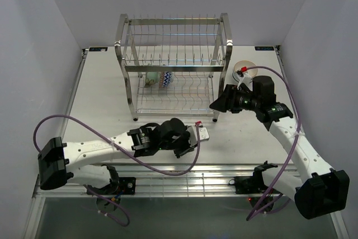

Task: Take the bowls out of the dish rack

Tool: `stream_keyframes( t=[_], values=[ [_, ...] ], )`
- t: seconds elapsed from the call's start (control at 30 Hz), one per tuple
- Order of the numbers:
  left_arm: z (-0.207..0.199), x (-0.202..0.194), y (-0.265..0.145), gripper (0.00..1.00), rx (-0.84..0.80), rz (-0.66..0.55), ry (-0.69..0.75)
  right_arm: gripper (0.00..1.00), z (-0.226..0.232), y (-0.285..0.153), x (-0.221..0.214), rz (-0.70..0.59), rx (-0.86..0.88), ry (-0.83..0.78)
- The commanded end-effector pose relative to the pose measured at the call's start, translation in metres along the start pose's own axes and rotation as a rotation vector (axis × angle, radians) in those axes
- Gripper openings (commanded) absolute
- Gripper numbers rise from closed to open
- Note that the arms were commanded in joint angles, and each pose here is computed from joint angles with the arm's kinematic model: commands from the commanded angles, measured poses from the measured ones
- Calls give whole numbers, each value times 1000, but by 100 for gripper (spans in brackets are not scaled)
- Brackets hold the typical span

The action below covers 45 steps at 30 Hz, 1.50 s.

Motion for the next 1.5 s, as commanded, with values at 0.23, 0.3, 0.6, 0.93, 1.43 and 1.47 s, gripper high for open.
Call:
stream_keyframes(
  t=[0.23,0.3,0.6,0.93,1.43,1.47],
  values=[
    [-12,3,15,0,207,46,250,69,37,12,-22,171,134,-136],
    [-14,4,16,0,210,43,271,69,40,15,-30,199,152,-150],
    [-24,9,27,0,224,47,319,69,47,31,-66,331,143,-198],
    [-30,12,40,0,287,68,414,50,38,41,-85,435,59,-222],
    [-19,-6,39,57,347,61,415,8,35,47,-79,385,10,-206],
    [-19,-6,38,60,344,51,408,8,36,47,-78,381,6,-205]
  ],
)
Point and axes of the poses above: each gripper's point midway between its finger pads, its own y axis out along the fingers, its own z axis along the line the jaws close on, x = y × z, the point moved 8 cm from there along -y, back along the fingers, and after that the axes turned 15 degrees about -y, right-handed, at the moved point
